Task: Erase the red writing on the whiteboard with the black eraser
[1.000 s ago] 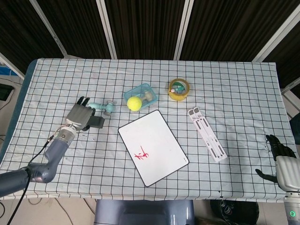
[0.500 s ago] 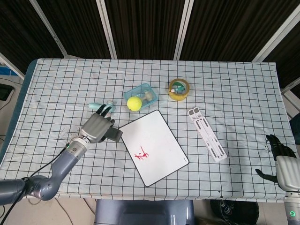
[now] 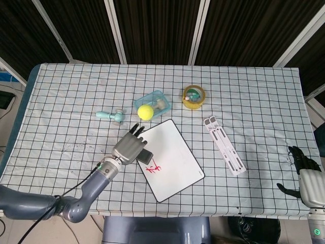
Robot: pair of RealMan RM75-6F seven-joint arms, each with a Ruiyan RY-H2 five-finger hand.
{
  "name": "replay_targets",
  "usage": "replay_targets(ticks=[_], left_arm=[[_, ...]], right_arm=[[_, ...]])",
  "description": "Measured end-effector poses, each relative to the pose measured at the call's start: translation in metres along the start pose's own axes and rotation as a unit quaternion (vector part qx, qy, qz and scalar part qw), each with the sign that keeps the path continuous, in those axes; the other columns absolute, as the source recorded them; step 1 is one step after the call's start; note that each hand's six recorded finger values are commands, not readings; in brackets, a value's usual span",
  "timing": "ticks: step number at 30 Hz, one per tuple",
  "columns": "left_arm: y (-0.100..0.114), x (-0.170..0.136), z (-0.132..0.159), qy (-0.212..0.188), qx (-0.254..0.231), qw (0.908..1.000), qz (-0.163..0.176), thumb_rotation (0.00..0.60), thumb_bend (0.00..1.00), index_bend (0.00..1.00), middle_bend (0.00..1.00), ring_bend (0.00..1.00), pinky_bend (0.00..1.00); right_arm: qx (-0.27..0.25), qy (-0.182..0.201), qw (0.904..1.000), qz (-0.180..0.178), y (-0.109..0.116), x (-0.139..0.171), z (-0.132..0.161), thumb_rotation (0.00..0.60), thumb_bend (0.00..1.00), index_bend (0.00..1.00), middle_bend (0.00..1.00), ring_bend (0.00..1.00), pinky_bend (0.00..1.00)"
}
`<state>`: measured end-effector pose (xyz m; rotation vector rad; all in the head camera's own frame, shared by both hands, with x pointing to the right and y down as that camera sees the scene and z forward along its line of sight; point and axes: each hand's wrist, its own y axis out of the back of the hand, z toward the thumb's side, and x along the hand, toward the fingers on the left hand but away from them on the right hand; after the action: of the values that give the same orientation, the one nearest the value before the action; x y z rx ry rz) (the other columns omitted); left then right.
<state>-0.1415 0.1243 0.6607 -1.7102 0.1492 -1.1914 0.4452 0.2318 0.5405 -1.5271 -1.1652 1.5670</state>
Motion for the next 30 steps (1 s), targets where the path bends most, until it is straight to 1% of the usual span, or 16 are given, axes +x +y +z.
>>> replay_targets(ticks=[6,14,20,30], left_arm=[[0.004,0.015,0.014,0.002,0.014,0.9998,0.016,0.600,0.30,0.43,0.46,0.00,0.01],[0.004,0.029,0.035,-0.006,0.033,0.9992,0.024,0.600,0.30,0.43,0.46,0.00,0.01],[0.002,0.031,0.045,-0.020,0.030,0.9989,0.029,0.600,0.30,0.43,0.46,0.00,0.01],[-0.012,0.030,0.053,-0.040,0.042,0.9979,0.031,0.600,0.30,0.44,0.46,0.00,0.01]], right_arm=[[0.001,0.000,1.0000,0.000,0.000,0.000,0.000,0.600,0.07,0.06,0.09,0.20,0.21],[0.001,-0.001,1.0000,-0.001,0.000,0.001,0.000,0.600,0.07,0.06,0.09,0.20,0.21],[-0.001,-0.002,1.0000,-0.001,0.001,0.001,-0.001,0.600,0.07,0.06,0.09,0.20,0.21],[-0.002,-0.001,1.0000,0.001,0.001,0.001,-0.001,0.600,0.07,0.06,0.09,0.20,0.21]])
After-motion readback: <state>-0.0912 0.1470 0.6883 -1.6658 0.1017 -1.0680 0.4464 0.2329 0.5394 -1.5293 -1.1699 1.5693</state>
